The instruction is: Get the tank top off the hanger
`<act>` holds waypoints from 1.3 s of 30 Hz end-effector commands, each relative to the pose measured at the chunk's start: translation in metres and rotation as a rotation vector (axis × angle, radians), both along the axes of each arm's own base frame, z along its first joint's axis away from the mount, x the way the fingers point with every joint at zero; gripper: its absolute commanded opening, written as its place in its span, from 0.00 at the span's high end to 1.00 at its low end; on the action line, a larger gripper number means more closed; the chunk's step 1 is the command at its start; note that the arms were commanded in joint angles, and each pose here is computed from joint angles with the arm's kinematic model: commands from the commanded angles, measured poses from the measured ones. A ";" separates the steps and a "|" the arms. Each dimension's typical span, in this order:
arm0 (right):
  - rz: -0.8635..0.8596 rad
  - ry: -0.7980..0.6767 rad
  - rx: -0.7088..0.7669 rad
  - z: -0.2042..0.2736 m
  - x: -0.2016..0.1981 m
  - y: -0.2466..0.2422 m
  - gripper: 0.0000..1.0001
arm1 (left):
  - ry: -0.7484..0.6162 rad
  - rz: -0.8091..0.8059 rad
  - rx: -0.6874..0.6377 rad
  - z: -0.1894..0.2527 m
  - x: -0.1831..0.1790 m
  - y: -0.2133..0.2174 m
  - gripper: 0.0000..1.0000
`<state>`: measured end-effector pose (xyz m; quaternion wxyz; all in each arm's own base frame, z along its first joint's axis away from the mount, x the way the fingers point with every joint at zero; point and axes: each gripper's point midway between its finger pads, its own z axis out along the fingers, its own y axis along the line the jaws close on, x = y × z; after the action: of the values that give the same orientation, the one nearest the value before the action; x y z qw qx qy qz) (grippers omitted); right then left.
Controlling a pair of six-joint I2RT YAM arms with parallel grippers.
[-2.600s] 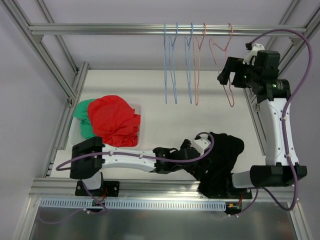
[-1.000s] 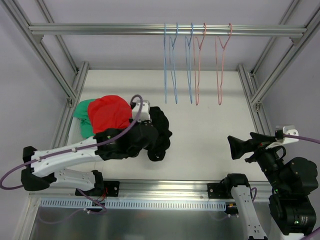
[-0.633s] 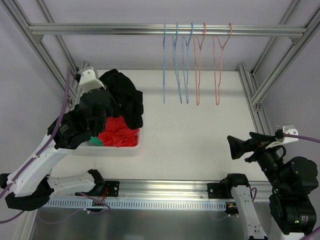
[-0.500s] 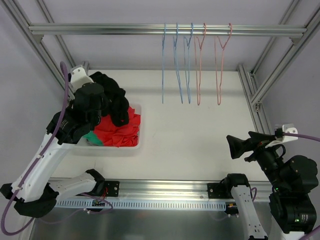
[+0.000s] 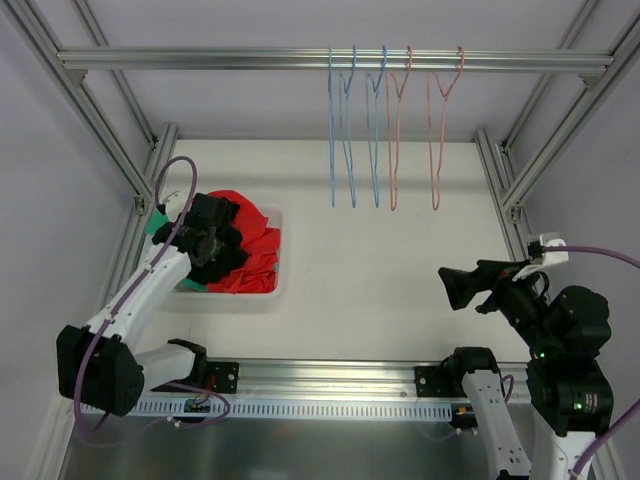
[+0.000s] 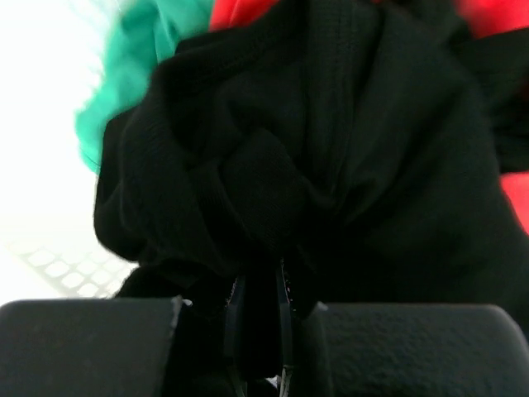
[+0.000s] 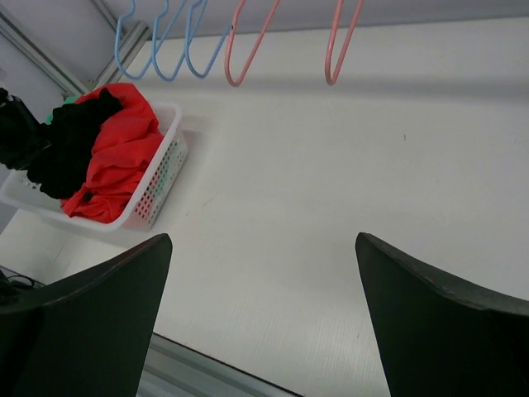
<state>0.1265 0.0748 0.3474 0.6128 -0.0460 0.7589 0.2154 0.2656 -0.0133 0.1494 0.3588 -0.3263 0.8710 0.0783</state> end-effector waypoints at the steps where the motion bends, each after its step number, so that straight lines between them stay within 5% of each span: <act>1: 0.079 0.030 0.040 -0.011 0.004 0.014 0.01 | 0.054 0.037 -0.102 -0.044 0.005 -0.012 1.00; 6: 0.064 0.121 0.029 -0.063 0.003 0.012 0.01 | 0.099 0.087 -0.146 -0.077 -0.012 -0.010 1.00; 10: -0.019 0.224 -0.042 -0.090 0.005 -0.006 0.00 | -0.058 0.020 -0.188 -0.030 -0.009 -0.014 0.99; 13: -0.099 0.259 -0.096 -0.092 0.006 -0.022 0.00 | -0.174 -0.036 -0.185 0.024 -0.010 -0.012 0.60; 14: -0.108 0.259 -0.100 -0.089 0.007 -0.024 0.01 | -0.162 -0.050 -0.163 0.031 -0.018 -0.008 0.37; 21: -0.152 0.265 -0.151 -0.080 0.013 -0.035 0.01 | -0.326 -0.155 -0.125 0.122 -0.055 0.002 0.01; 29: -0.248 0.195 -0.260 -0.055 0.010 -0.061 0.01 | -0.339 -0.513 -0.046 0.140 -0.096 -0.015 0.01; 33: -0.257 0.145 -0.273 -0.052 0.001 -0.066 0.01 | -0.327 -0.555 0.041 0.112 -0.111 -0.003 0.01; 39: -0.246 0.076 -0.289 -0.053 -0.015 -0.074 0.00 | -0.485 -0.593 0.067 0.124 -0.137 0.000 0.01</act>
<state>0.1163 0.0132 0.2888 0.5738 -0.0330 0.8166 0.0537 0.1361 -0.0104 0.2644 0.5452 -0.0986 0.8292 -0.0736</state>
